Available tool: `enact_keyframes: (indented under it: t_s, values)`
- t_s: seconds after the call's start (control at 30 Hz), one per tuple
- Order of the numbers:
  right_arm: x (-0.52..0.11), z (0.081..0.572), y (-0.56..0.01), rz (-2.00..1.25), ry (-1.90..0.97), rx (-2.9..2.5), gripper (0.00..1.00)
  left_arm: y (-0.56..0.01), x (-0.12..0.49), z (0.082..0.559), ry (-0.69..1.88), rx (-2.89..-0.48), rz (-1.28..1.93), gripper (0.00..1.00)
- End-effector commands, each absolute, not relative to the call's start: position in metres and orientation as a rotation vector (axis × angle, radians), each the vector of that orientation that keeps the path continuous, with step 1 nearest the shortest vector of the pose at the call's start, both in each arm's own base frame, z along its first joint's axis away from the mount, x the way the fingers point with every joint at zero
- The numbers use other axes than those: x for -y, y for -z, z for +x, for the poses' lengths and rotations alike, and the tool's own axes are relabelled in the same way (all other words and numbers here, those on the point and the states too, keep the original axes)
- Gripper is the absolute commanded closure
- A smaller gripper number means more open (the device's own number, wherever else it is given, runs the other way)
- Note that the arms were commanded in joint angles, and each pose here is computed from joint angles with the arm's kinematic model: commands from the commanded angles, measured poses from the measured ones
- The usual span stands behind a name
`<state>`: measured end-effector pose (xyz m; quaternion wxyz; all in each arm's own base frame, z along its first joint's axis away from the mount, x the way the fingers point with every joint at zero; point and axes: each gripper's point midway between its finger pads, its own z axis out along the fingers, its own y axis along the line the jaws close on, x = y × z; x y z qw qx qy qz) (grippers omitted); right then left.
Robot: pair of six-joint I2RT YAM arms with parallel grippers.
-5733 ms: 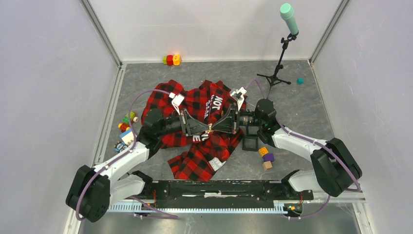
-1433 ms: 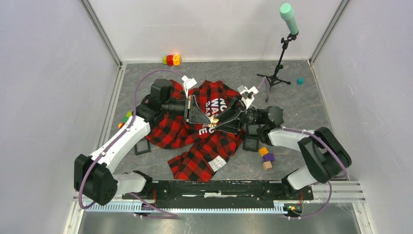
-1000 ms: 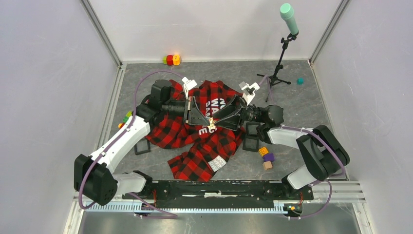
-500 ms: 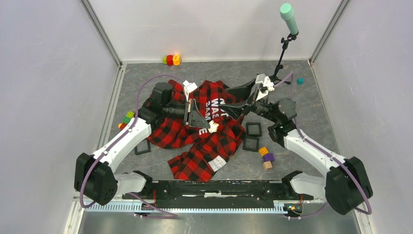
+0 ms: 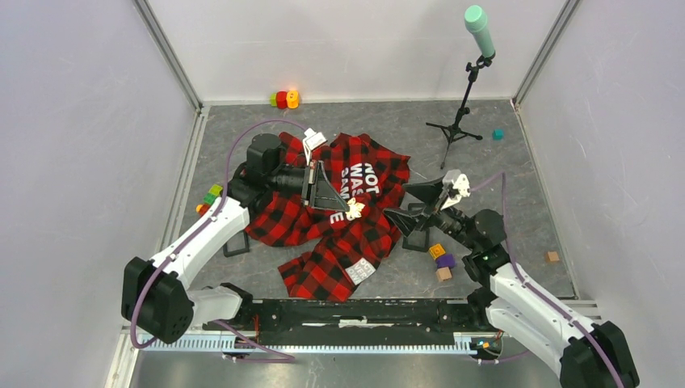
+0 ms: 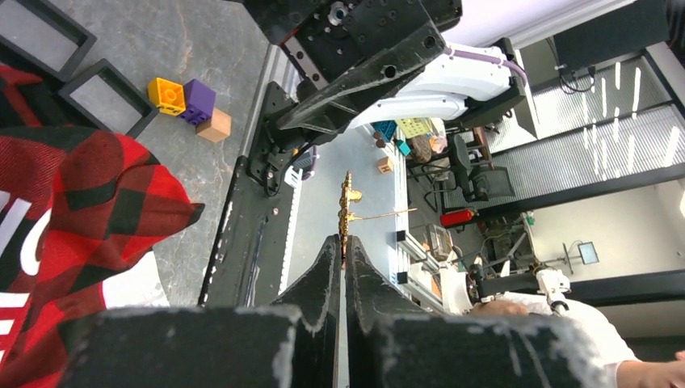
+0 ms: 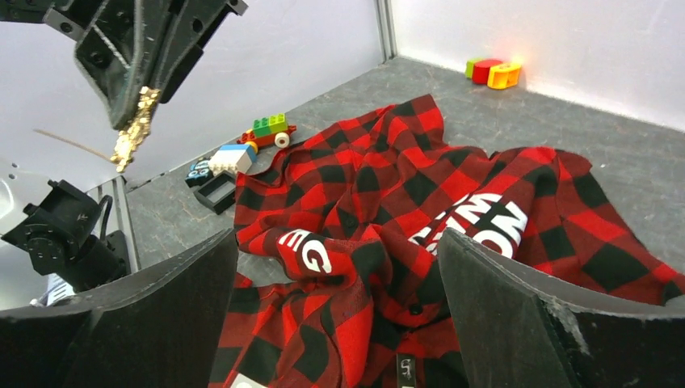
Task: Remove the brooch from the garment
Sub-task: Close the brooch.
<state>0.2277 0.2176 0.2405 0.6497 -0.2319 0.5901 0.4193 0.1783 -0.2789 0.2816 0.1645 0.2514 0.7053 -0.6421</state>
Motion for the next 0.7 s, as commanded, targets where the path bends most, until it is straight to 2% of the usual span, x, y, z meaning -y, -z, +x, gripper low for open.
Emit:
enact_keyframes:
  t_s: [0.0, 0.37, 0.67]
  values:
    - [-0.230, 0.228, -0.258, -0.583, -1.003, -1.363, 0.02, -0.311, 0.278, 0.169, 1.894, -1.914, 0.789, 0.98]
    - [-0.259, 0.195, -0.288, -0.763, -1.178, -1.209, 0.20, -0.318, 0.292, 0.171, 1.943, -1.883, 0.796, 0.98]
    - [-0.274, 0.182, -0.308, -0.785, -1.279, -1.182, 0.28, -0.317, 0.299, 0.171, 1.952, -1.885, 0.807, 0.98]
